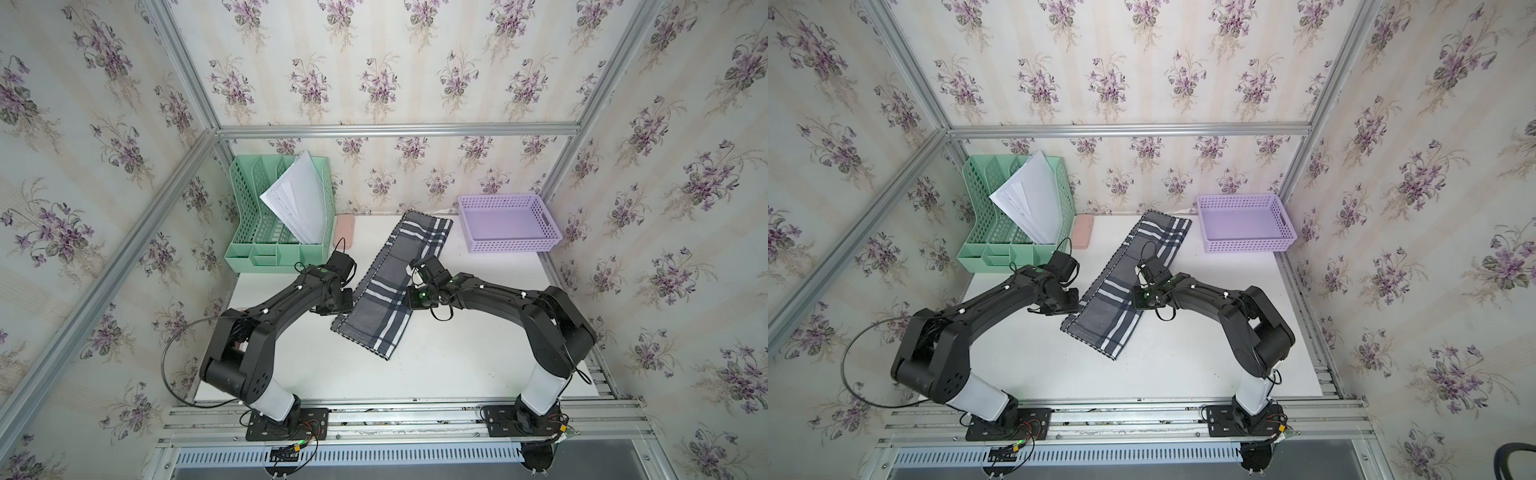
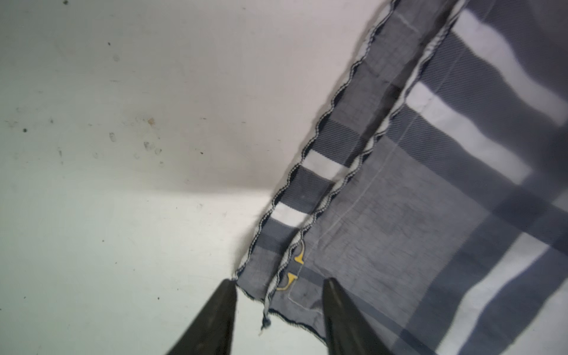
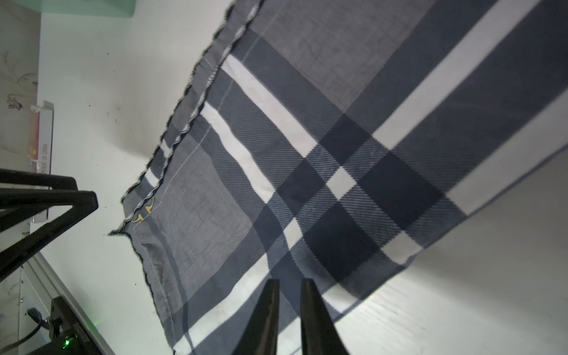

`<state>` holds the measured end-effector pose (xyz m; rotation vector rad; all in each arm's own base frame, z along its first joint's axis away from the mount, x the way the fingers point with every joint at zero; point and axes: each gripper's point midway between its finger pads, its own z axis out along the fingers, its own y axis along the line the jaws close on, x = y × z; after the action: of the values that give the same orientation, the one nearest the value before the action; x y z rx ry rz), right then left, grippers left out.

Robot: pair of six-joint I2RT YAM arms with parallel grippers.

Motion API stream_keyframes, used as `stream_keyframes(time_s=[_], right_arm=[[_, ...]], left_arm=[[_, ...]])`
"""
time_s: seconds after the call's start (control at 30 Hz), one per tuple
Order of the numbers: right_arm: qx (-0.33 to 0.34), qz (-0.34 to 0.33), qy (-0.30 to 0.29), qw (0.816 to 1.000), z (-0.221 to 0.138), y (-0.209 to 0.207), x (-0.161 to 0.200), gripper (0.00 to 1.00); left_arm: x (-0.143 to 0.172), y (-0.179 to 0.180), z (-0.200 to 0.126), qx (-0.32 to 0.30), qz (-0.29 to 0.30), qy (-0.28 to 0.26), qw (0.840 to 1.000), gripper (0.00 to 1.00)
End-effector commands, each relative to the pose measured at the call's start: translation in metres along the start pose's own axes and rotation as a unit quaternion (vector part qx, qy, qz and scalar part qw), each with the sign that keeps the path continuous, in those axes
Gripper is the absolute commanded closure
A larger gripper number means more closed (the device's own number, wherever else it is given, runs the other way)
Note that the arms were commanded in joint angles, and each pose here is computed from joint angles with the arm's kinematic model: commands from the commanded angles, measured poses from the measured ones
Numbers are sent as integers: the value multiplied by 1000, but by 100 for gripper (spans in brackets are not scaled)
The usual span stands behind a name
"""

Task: Roll up the pillowcase
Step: Adjust the pillowcase at the center of the board.

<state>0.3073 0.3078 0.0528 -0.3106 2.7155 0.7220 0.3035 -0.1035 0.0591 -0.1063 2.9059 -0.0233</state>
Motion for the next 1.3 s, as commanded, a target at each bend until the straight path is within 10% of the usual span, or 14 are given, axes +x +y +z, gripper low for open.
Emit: stream_keyframes(time_s=[0.0,0.3,0.57,0.97,1.27], right_arm=[[11,8,-2,1000,11,-5,-1,83],[117,1,30,993,29,-55,13,97],[187,-10,30,982,10,-98,11,97],[166,-48,79,982,-16,-104,43,96],[150,-75,106,980,-32,-105,79,100]], left_arm=[[-4,4,13,-3,11,-15,1000,58],[45,3,51,15,-13,77,997,83],[87,-29,39,48,0,101,994,84],[122,-62,-47,145,-35,110,983,73],[71,-99,-69,227,1,16,974,58]])
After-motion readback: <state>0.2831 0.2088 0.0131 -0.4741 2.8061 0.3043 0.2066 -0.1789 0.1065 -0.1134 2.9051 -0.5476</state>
